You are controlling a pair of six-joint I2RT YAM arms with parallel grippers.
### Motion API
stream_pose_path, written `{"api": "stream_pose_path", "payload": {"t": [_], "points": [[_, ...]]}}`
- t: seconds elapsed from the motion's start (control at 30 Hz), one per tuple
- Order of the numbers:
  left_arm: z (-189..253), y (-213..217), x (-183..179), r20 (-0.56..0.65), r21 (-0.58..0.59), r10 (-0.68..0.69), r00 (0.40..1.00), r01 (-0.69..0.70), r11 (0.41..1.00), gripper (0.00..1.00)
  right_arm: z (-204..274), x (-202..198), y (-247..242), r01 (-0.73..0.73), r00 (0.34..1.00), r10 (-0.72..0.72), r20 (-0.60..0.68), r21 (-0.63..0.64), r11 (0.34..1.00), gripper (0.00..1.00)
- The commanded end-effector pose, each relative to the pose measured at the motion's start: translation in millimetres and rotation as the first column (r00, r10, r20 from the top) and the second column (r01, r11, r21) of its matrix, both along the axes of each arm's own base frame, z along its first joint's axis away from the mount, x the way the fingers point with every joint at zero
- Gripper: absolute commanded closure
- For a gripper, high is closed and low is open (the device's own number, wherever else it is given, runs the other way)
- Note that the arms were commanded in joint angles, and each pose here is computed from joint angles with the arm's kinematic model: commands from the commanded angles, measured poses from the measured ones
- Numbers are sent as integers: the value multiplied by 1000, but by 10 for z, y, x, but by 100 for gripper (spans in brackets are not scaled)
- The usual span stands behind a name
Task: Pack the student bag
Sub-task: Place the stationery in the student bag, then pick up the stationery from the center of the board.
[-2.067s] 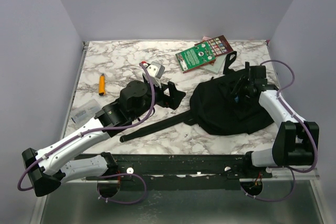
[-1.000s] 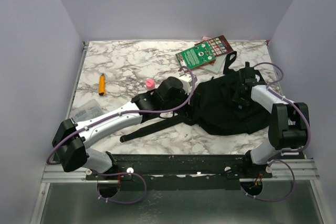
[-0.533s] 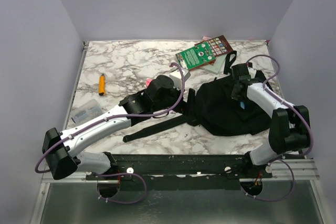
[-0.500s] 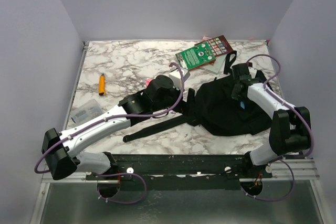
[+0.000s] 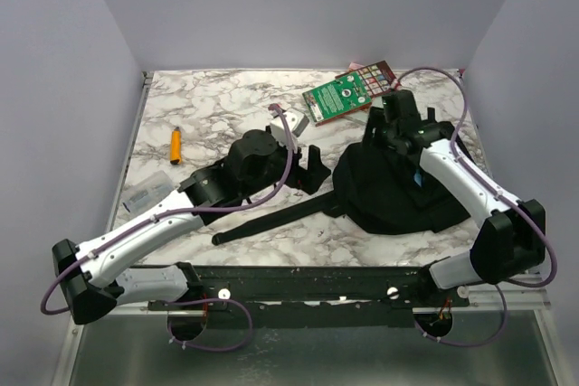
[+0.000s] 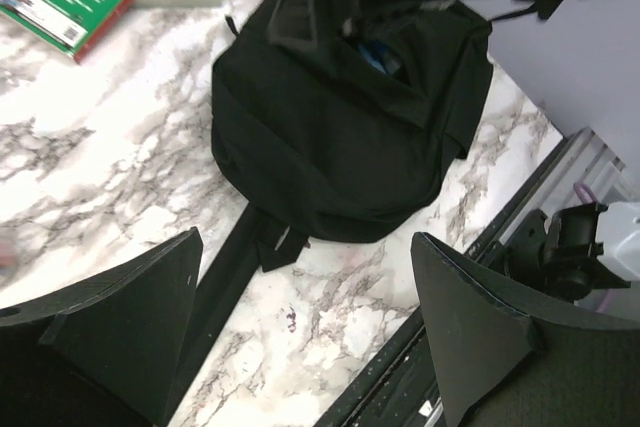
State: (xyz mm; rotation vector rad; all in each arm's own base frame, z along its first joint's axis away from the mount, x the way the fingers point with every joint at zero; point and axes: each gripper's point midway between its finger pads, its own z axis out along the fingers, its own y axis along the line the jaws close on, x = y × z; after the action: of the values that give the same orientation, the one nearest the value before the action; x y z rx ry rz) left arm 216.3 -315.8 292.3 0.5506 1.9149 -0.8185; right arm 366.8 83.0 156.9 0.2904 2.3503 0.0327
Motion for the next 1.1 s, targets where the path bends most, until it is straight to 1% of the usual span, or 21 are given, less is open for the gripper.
{"api": "stream_pose_path", "payload": {"t": [0.0,0.07,0.1,0.17,0.23,0.27,0.3,0.33,0.43,0.53,0.67,0.83,0.9,1.07], "points": [[422,323,116,113,-67,117,987,-110,992,12,347,72,1234,-363,929,333,161,232,902,29],[557,483,145,147,-110,172,974,-157,982,12,452,54,1711,-479,876,422,235,314,820,23],[612,553,155,160,-136,196,967,-175,975,12,508,44,1924,-527,848,456,272,334,781,21],[740,711,156,182,-196,242,953,-206,959,12,531,37,2304,-593,803,508,311,342,729,17],[851,851,139,197,-250,278,940,-226,941,12,491,54,2615,-625,780,538,321,352,696,16],[885,899,132,200,-271,290,936,-232,934,12,482,71,2731,-633,774,545,323,359,686,10],[926,945,123,203,-292,302,932,-237,927,12,419,106,2850,-638,770,554,317,361,680,1],[950,970,119,205,-306,308,929,-238,922,12,416,116,2972,-648,762,562,323,356,673,0],[973,1006,123,202,-321,315,927,-241,916,12,259,162,3241,-656,754,577,313,322,683,1],[960,999,131,200,-320,313,929,-240,916,12,105,210,3372,-642,764,574,294,262,721,2],[966,990,120,200,-324,306,931,-232,917,12,-94,276,3407,-604,789,561,250,153,782,5],[977,989,108,197,-330,302,933,-227,916,12,-256,326,3407,-574,803,557,211,29,818,7],[974,986,110,197,-330,302,933,-227,916,12,-295,340,3415,-571,805,557,206,13,821,10],[959,979,121,194,-328,302,933,-229,917,12,-415,358,3455,-570,808,560,182,7,821,21]]}}
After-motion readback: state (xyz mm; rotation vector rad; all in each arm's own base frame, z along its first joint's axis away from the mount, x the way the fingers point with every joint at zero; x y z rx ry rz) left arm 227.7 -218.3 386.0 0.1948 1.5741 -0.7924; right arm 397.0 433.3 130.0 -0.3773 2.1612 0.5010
